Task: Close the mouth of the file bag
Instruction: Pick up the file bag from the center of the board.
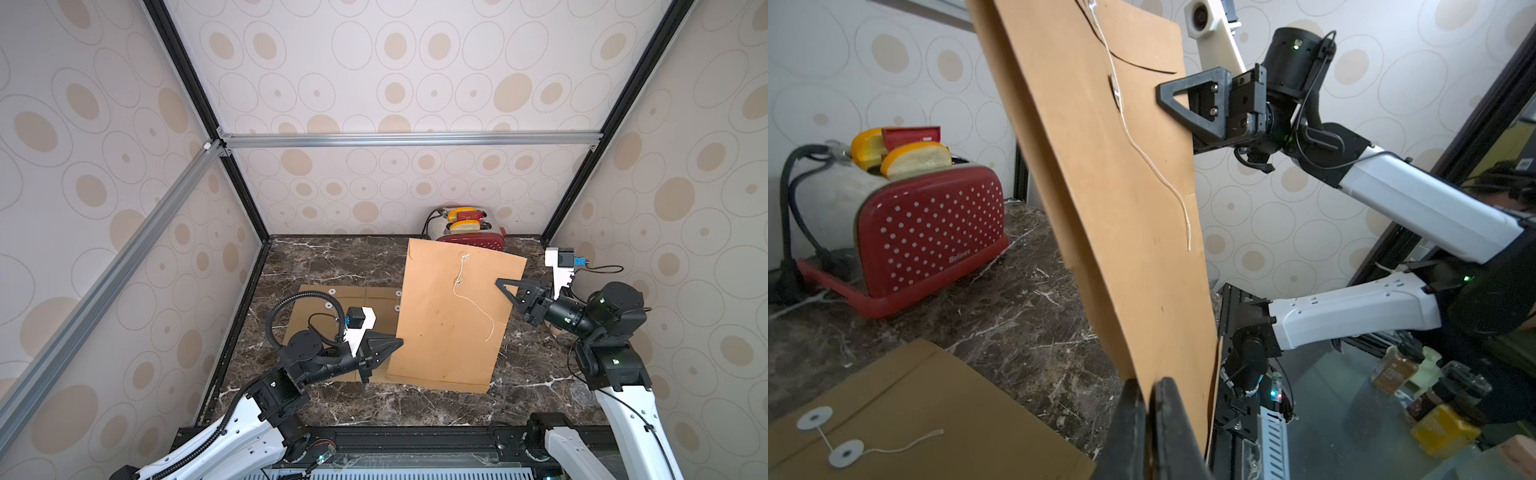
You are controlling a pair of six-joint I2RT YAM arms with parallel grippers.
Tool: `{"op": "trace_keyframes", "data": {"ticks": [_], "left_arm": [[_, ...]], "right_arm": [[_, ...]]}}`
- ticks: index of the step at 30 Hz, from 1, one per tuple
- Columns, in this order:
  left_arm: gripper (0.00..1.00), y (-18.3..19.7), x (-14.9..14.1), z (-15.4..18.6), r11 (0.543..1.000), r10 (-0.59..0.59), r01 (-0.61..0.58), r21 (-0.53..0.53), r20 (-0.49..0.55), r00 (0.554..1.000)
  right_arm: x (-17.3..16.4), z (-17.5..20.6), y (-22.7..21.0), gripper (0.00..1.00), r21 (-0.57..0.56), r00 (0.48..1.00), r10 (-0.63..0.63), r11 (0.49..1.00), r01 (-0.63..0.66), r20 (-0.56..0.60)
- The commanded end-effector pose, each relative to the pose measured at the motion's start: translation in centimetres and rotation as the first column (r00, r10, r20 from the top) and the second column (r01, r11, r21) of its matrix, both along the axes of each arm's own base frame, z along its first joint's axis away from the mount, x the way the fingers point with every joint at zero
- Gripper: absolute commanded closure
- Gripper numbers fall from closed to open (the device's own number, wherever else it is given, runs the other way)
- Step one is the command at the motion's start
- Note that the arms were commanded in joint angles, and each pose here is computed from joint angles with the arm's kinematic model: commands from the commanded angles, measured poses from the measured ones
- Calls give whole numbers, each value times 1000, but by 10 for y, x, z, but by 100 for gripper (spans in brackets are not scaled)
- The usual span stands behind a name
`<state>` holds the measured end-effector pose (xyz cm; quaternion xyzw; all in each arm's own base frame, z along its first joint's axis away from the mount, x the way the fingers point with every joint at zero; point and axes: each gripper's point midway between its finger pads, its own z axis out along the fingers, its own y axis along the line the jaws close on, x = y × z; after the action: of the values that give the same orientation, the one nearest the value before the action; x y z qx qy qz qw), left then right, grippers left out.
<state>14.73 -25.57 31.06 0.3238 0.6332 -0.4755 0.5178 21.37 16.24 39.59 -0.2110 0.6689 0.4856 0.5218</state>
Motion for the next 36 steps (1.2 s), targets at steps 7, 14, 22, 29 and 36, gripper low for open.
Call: {"op": "trace_keyframes", "data": {"ticks": [7,14,22,29,36], "left_arm": [[25,15,21,13,990,140,-139,-32,24,990],[1,22,45,25,977,182,-181,-112,2,983],[1,18,70,47,967,117,-119,-227,-22,993],[5,9,66,68,950,-11,15,-312,13,1000],[5,1,74,57,965,-31,28,-261,-5,1000]], "right_arm": [[4,14,2,100,15,1000,21,1000,-21,4],[3,25,8,100,37,996,92,995,-91,-16],[-9,40,14,100,63,987,163,985,-162,-5],[-22,48,18,100,64,978,206,976,-207,17],[-21,50,20,100,94,973,231,968,-231,15]]}}
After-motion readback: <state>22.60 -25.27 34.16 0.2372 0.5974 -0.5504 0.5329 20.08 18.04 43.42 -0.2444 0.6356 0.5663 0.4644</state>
